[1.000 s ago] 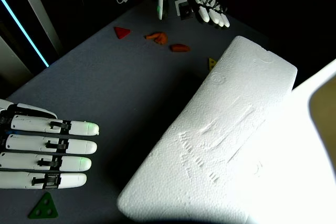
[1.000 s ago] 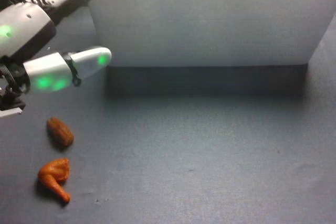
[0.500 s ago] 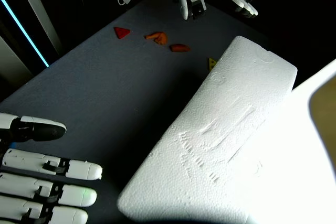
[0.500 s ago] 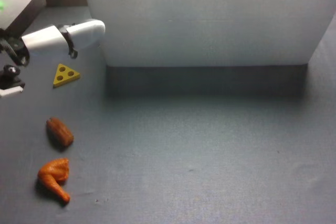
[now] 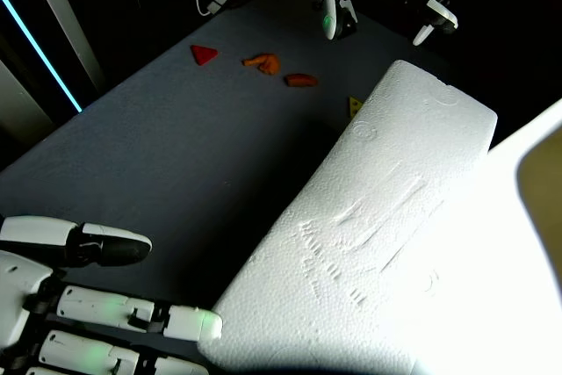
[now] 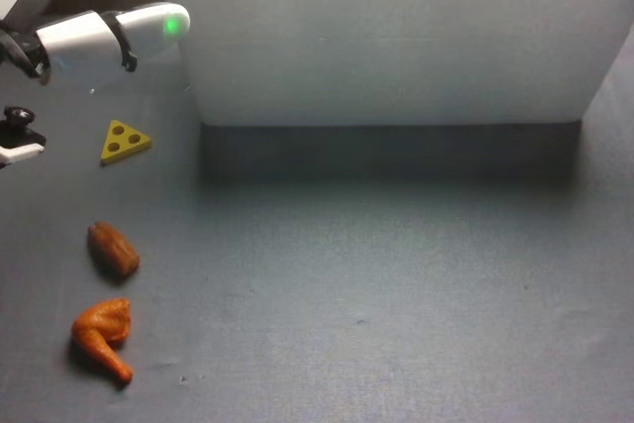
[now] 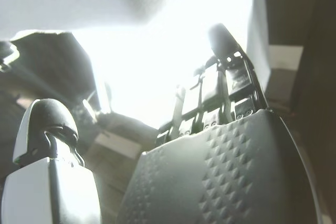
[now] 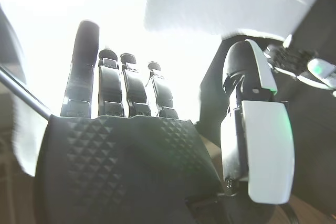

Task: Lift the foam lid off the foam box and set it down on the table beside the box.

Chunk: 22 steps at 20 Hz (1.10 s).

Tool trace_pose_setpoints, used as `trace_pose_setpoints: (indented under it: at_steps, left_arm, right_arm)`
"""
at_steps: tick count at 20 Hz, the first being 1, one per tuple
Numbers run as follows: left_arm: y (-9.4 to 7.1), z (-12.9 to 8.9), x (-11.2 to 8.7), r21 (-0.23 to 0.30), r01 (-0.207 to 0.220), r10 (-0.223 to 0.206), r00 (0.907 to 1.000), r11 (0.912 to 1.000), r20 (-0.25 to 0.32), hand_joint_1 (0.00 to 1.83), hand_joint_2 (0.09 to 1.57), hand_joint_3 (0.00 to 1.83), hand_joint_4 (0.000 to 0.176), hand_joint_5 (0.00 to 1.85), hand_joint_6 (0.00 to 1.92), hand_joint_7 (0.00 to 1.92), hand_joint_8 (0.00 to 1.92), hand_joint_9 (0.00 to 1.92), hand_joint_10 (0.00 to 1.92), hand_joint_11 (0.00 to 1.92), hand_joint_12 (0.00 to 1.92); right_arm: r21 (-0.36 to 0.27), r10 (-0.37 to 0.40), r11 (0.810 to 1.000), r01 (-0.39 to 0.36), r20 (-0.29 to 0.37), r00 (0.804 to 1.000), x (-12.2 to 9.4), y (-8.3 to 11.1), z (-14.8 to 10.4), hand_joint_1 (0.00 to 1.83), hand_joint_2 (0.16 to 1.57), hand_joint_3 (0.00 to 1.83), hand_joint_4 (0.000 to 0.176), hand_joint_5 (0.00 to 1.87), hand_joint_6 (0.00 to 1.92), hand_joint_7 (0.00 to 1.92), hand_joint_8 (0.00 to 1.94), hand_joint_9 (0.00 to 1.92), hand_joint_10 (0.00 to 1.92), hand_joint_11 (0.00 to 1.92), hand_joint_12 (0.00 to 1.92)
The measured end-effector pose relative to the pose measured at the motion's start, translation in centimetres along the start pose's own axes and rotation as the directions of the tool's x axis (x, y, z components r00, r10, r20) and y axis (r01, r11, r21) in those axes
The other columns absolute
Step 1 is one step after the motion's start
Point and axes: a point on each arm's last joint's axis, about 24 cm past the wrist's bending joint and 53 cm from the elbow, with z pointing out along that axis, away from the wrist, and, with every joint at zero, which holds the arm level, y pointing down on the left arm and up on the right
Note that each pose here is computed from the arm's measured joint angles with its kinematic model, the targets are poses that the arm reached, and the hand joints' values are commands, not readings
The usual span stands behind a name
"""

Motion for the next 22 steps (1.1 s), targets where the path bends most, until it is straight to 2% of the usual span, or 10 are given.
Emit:
trace_pose_setpoints:
  at_steps: [4,7,9,10,12,14,17,18,19,22]
  left_arm:
    - [1.2,0.7,-0.4,-0.032,0.031,-0.030,0.9992,0.9990,0.026,0.65,1.05,0.01,0.071,0.00,0.00,0.00,0.00,0.00,0.00,0.00,1.92]
    - [1.9,1.0,-0.4,-0.044,0.048,-0.046,0.9983,0.9979,0.036,0.69,1.06,0.01,0.073,0.00,0.00,0.00,0.00,0.00,0.00,0.00,1.92]
    - [2.8,1.2,-0.4,-0.064,0.070,-0.067,0.9965,0.9955,0.050,0.67,1.04,0.00,0.109,0.00,0.00,0.00,0.00,0.00,0.00,0.00,1.92]
    - [3.1,1.2,-0.5,-0.075,0.079,-0.075,0.9956,0.9940,0.055,0.68,1.04,0.00,0.101,0.00,0.00,0.00,0.00,0.00,0.00,0.00,1.92]
    - [3.7,1.3,-0.9,-0.089,0.085,-0.079,0.9947,0.9924,0.066,0.67,1.03,0.00,0.083,0.00,0.00,0.00,0.00,0.00,0.00,0.00,1.92]
    - [4.4,1.4,-1.2,-0.105,0.099,-0.091,0.9926,0.9895,0.080,0.66,1.02,0.00,0.075,0.00,0.00,0.00,0.00,0.00,0.00,0.00,1.86]
    - [5.3,1.6,-0.5,-0.126,0.120,-0.112,0.9911,0.9847,0.072,0.71,1.03,0.00,0.082,0.00,0.00,0.00,0.00,0.00,0.00,0.00,1.20]
    - [5.5,1.6,-0.3,-0.134,0.122,-0.114,0.9912,0.9834,0.068,0.70,1.03,0.01,0.083,0.00,0.00,0.00,0.00,0.00,0.00,0.00,0.68]
    - [5.7,1.6,-0.2,-0.141,0.126,-0.118,0.9907,0.9820,0.067,0.71,1.03,0.00,0.077,0.00,0.00,0.00,0.00,0.00,0.00,0.00,0.24]
    - [6.5,1.7,-0.2,-0.160,0.139,-0.128,0.9889,0.9773,0.074,0.69,1.04,0.00,0.068,0.00,0.00,0.00,0.00,0.00,0.00,0.00,0.00]
  right_arm:
    - [0.011,0.017,1.000,-0.017,0.050,0.999,-1.3,-0.5,0.6,0.65,1.13,0.00,0.084,0.00,0.00,0.00,0.00,0.00,0.00,0.00,1.63]
    - [0.028,0.047,0.998,-0.049,0.063,0.997,-1.1,-0.9,1.4,0.67,1.16,0.00,0.058,0.00,0.00,0.00,0.00,0.06,0.04,0.00,1.50]
    - [0.019,0.065,0.998,-0.067,0.077,0.995,-1.4,-0.5,2.3,0.64,1.17,0.00,0.028,0.00,0.00,0.00,0.00,0.00,0.01,0.00,1.35]
    - [0.018,0.067,0.997,-0.069,0.085,0.994,-1.5,-0.6,2.5,0.63,1.17,0.00,0.000,0.00,0.00,0.00,0.00,0.00,0.00,0.00,1.33]
    - [0.034,0.080,0.996,-0.083,0.083,0.993,-1.2,-1.1,2.8,0.63,1.16,0.00,0.000,0.00,0.00,0.00,0.00,0.00,0.39,0.00,1.47]
    - [0.059,0.089,0.994,-0.094,0.079,0.993,-1.0,-1.8,2.9,0.62,1.17,0.00,0.000,0.00,0.00,0.00,0.00,0.00,0.45,0.00,1.51]
    - [0.088,0.108,0.989,-0.116,0.087,0.990,-1.1,-3.0,3.3,0.63,1.14,0.00,0.000,0.00,0.00,0.00,0.00,0.00,0.01,0.00,0.83]
    - [0.090,0.121,0.988,-0.129,0.088,0.989,-0.9,-3.2,3.4,0.62,1.15,0.00,0.000,0.00,0.00,0.00,0.00,0.00,0.00,0.00,0.67]
    - [0.095,0.125,0.987,-0.133,0.085,0.989,-0.8,-3.4,3.5,0.61,1.15,0.00,0.000,0.00,0.00,0.00,0.00,0.00,0.00,0.00,0.15]
    - [0.109,0.143,0.983,-0.150,0.065,0.988,0.0,-3.8,3.7,0.63,1.14,0.00,0.000,0.00,0.00,0.00,0.00,0.00,0.00,0.00,0.88]
